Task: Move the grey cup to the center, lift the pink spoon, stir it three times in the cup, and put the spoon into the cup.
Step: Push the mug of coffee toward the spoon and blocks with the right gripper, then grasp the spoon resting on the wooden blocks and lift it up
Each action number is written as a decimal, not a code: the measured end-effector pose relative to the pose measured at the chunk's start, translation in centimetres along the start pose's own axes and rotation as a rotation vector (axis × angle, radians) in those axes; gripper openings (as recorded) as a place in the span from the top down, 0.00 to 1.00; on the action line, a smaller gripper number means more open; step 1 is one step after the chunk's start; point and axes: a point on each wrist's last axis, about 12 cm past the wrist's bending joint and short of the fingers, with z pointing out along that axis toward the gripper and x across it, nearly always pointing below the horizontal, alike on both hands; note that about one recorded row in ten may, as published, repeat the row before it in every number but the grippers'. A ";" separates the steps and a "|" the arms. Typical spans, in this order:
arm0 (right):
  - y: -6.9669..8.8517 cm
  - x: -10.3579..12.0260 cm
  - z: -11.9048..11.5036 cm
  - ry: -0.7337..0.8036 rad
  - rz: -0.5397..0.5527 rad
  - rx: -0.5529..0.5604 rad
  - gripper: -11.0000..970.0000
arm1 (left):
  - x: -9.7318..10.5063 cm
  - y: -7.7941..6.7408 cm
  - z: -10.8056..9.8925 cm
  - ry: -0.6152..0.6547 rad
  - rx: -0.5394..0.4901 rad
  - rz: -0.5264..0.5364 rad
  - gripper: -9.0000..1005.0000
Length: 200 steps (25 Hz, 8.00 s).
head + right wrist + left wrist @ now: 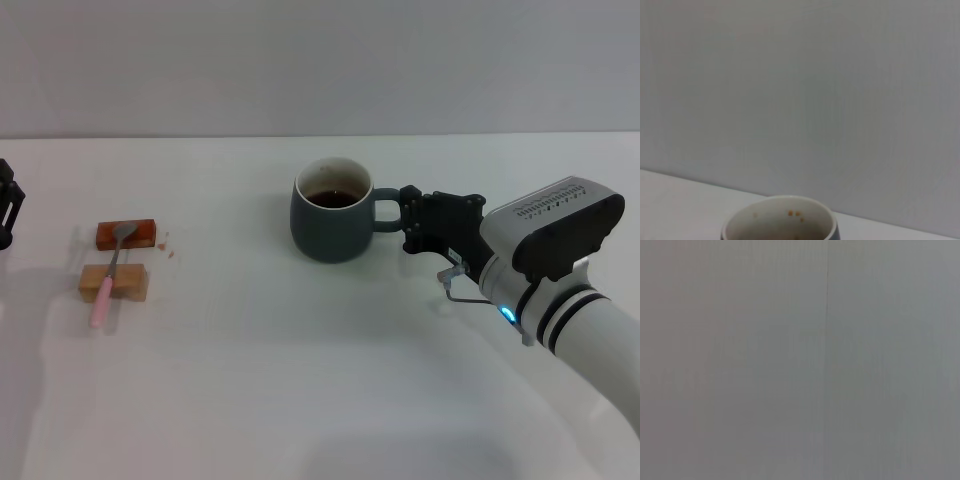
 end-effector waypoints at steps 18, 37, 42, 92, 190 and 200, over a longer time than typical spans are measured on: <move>0.9 -0.3 0.6 0.024 -0.014 -0.036 0.99 | -0.1 -0.1 0.2 -0.007 0.004 -0.001 0.15; 2.7 -0.8 1.0 0.018 -0.038 -0.106 0.99 | -0.1 0.0 0.1 -0.006 0.002 0.001 0.15; 3.6 -0.8 1.1 0.023 -0.053 -0.143 0.99 | 0.0 0.0 0.1 -0.004 0.001 0.003 0.15; -9.2 3.9 -11.6 -0.289 0.035 0.486 0.99 | 3.8 -3.5 -6.2 0.269 0.260 0.037 0.15; -9.0 3.6 -11.1 -0.289 0.029 0.466 0.99 | 4.4 -3.3 -5.4 0.339 0.239 0.037 0.76; -9.0 3.6 -11.1 -0.285 0.027 0.462 0.99 | 4.3 -3.8 -5.4 0.320 0.272 0.084 0.83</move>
